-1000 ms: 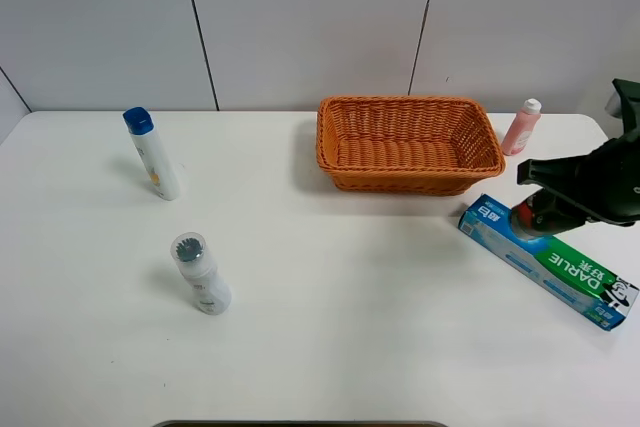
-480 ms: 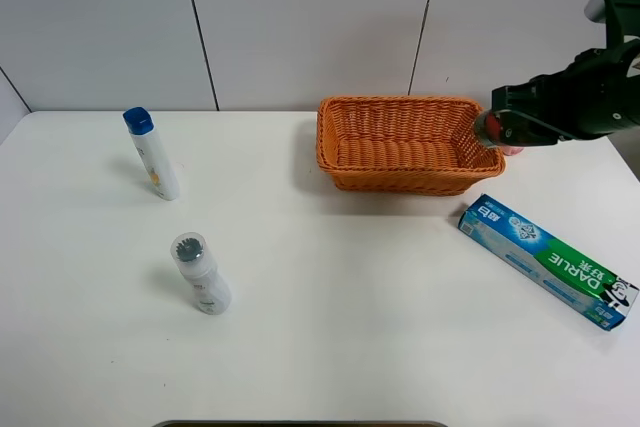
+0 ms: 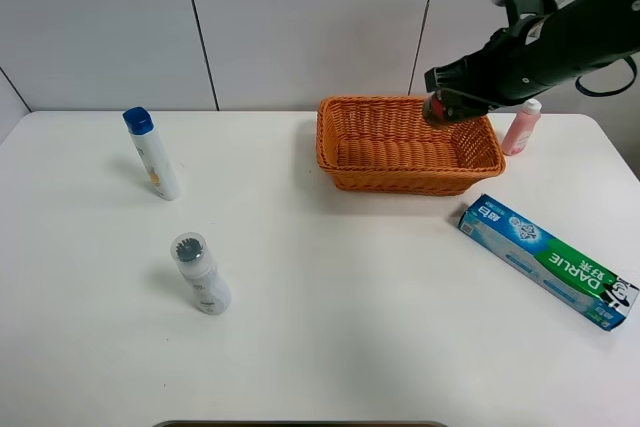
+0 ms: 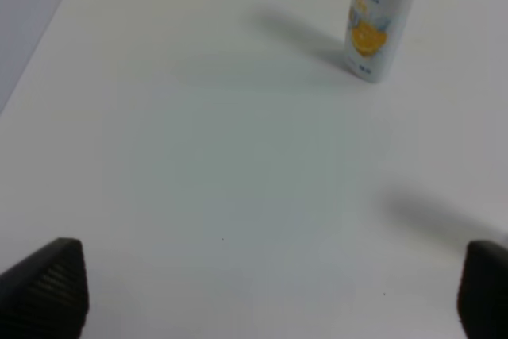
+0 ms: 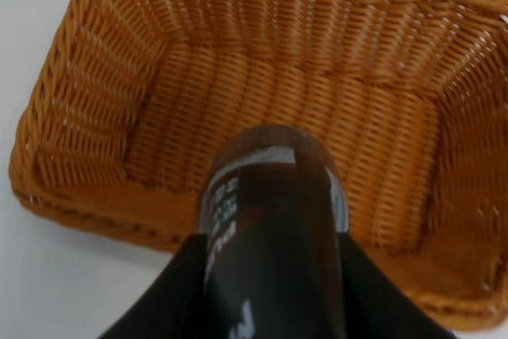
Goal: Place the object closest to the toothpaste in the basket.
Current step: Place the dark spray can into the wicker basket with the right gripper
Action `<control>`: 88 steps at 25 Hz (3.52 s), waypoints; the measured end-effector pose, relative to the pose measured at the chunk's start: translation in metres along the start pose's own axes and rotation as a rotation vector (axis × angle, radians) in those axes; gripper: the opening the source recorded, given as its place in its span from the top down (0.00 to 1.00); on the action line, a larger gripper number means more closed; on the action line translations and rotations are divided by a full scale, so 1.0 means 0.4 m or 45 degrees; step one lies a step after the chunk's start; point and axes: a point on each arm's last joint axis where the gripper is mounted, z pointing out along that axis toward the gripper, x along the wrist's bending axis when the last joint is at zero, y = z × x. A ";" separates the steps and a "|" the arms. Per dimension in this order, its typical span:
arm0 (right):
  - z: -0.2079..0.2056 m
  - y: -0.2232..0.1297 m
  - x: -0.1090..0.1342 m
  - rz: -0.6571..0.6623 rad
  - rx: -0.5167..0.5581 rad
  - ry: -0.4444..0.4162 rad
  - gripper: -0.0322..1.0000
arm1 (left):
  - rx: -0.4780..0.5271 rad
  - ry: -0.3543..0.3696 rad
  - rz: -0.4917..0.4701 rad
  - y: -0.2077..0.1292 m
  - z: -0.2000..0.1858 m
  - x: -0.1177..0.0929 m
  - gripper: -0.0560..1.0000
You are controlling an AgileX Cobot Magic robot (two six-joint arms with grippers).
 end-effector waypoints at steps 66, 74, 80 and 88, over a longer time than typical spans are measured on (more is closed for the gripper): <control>0.425 -0.038 -0.003 -0.025 0.175 -0.009 0.49 | 0.000 0.000 0.000 0.000 0.000 0.000 0.06; 0.426 -0.033 -0.003 -0.025 0.147 -0.009 0.05 | 0.000 0.000 0.000 0.000 0.000 0.000 0.06; 0.426 -0.033 -0.003 -0.025 0.146 -0.009 0.01 | 0.000 0.000 0.000 0.000 0.000 0.000 0.06; 0.416 -0.024 -0.002 -0.025 0.128 -0.008 0.01 | 0.000 0.000 0.000 0.000 0.000 0.000 0.06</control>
